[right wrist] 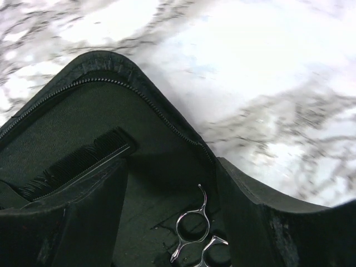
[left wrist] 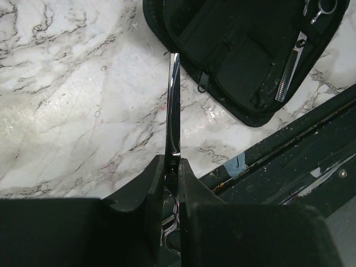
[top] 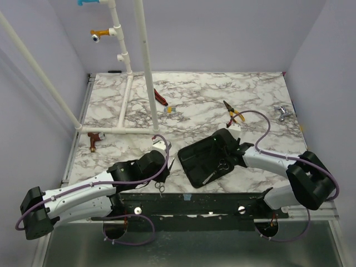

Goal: Sort the hair-cutting tools

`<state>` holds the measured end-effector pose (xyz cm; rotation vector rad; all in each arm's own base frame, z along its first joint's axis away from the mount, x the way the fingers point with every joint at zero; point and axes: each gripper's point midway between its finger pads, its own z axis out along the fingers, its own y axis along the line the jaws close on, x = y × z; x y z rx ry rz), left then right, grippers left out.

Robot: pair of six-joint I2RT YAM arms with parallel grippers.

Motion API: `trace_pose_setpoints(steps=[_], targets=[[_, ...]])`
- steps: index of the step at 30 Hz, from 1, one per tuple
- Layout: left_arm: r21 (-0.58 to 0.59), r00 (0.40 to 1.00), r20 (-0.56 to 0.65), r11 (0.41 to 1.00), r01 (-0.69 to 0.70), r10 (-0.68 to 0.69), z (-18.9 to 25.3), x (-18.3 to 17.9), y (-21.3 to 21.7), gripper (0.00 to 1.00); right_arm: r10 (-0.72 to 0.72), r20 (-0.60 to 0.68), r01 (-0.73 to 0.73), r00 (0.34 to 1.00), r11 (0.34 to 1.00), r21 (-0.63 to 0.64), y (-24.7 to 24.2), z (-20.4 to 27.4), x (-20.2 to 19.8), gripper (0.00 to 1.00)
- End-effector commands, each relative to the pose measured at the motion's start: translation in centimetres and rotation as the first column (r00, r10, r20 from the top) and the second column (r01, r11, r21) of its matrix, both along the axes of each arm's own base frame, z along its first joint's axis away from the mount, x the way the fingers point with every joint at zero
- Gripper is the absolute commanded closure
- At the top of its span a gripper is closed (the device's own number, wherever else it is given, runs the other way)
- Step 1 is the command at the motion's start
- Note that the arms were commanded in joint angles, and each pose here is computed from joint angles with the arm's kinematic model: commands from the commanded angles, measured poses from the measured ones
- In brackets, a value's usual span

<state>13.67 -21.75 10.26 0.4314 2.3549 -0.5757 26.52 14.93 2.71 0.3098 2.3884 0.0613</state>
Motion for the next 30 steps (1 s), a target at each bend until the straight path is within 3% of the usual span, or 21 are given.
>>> trace_pose_setpoints(steps=[1, 9, 15, 19, 30], targets=[[-0.049, 1.000, -0.010, 0.999, 0.020, -0.021, 0.3, -0.6, -0.6, 1.00, 0.236, 0.053, -0.240, 0.970, 0.966, 0.093, 5.2, 1.1, 2.1, 0.34], [-0.025, 0.997, -0.043, 0.998, 0.058, -0.059, -0.4, -1.4, -1.2, 1.00, 0.418, 0.043, -0.418, 0.907, 0.885, 0.206, 9.9, 0.3, 1.9, 0.36], [0.049, 0.992, -0.026, 0.991, 0.122, -0.121, 1.4, -2.0, -2.2, 1.00, 0.181, 0.110, -0.199, 0.977, 0.962, 0.188, 6.1, 4.6, 2.4, 0.34], [0.100, 0.988, -0.022, 0.983, 0.152, -0.150, 2.5, -2.6, -2.9, 1.00, 0.048, 0.142, -0.077, 0.989, 0.975, 0.207, 2.9, 6.5, 0.7, 0.33], [0.174, 0.967, -0.140, 0.956, 0.237, -0.214, 0.5, -5.1, -7.4, 1.00, -0.004, -0.029, 0.012, 1.000, 0.954, 0.298, 0.8, 1.2, -5.1, 0.41]])
